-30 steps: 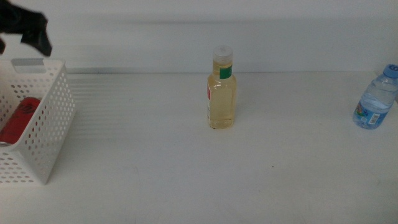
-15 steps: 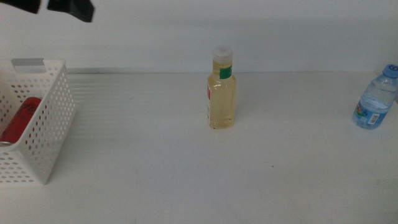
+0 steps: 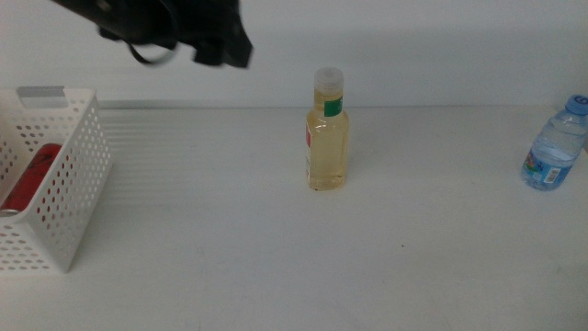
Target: Use arms to grab the bottles and put them into the dustbin to the left of the table.
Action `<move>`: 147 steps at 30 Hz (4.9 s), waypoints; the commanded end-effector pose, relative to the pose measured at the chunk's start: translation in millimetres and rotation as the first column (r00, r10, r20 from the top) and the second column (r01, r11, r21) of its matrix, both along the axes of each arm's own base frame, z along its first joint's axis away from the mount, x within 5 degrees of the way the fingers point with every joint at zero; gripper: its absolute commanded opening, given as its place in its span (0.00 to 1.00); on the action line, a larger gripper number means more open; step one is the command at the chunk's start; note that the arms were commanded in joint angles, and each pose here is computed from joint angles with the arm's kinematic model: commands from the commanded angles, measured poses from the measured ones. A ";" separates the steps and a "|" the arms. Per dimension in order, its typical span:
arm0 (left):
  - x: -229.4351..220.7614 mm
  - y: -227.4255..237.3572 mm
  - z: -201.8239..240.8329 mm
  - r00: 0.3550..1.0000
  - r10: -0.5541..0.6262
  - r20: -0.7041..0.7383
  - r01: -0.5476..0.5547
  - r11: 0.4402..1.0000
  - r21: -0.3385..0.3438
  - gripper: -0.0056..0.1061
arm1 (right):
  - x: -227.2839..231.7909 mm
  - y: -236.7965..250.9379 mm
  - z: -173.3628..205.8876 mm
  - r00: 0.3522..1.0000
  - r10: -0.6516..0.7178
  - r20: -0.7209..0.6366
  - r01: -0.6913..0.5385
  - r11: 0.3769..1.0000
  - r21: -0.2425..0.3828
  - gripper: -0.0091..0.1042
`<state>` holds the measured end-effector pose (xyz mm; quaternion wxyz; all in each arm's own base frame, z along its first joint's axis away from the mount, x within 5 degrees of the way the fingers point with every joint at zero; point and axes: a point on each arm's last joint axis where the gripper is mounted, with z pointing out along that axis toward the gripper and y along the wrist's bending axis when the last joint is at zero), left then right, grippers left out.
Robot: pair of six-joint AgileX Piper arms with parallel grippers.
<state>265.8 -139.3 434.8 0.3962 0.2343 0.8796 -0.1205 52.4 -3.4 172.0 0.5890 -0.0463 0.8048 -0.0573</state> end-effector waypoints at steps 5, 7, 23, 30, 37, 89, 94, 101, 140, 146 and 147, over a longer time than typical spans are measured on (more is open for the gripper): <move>4.1 -16.0 -22.6 0.990 0.007 0.138 0.010 0.993 -0.121 0.86 | 0.1 0.1 8.6 0.995 0.005 0.100 -0.003 1.000 -0.020 0.73; 7.8 -18.2 -39.5 0.988 0.023 0.154 0.000 0.990 -0.144 0.86 | 0.1 0.1 8.6 0.995 0.005 0.100 -0.003 1.000 -0.020 0.73; 10.4 -46.8 -146.3 0.938 0.114 0.328 0.003 0.941 -0.337 0.86 | 0.1 0.1 8.6 0.995 0.005 0.100 -0.003 1.000 -0.020 0.73; 28.2 -66.8 -180.9 0.918 0.130 0.376 0.008 0.939 -0.343 0.86 | 0.1 0.1 8.6 0.995 0.005 0.100 -0.003 1.000 -0.020 0.73; 45.9 -77.2 -209.7 0.869 0.143 0.473 0.032 0.939 -0.342 0.86 | 0.1 0.1 8.6 0.995 0.005 0.100 -0.003 1.000 -0.020 0.73; 120.4 -124.0 -261.5 0.780 0.254 0.572 0.033 0.896 -0.443 0.22 | 0.1 0.1 8.6 0.995 0.005 0.100 -0.003 1.000 -0.020 0.73; 101.8 -109.9 -245.6 0.789 0.237 0.566 0.020 0.912 -0.410 0.00 | 0.1 0.1 8.6 0.995 0.005 0.100 -0.003 1.000 -0.020 0.73; 68.4 -76.7 -168.3 0.838 0.148 0.526 0.025 0.951 -0.309 0.00 | 0.1 0.1 8.6 0.995 0.005 0.100 -0.003 1.000 -0.020 0.73; 89.1 210.4 -47.3 0.811 0.535 -0.238 -0.490 0.843 0.223 0.00 | 0.1 0.1 8.6 0.995 0.005 0.100 -0.003 1.000 -0.020 0.73; 99.4 233.1 -64.0 0.774 0.581 -0.252 -0.525 0.811 0.260 0.00 | 0.1 0.1 8.6 0.995 0.005 0.100 -0.003 1.000 -0.020 0.73; 100.4 236.9 -66.9 0.767 0.588 -0.258 -0.530 0.806 0.263 0.00 | 0.1 0.1 8.6 0.995 0.005 0.100 -0.003 1.000 -0.020 0.73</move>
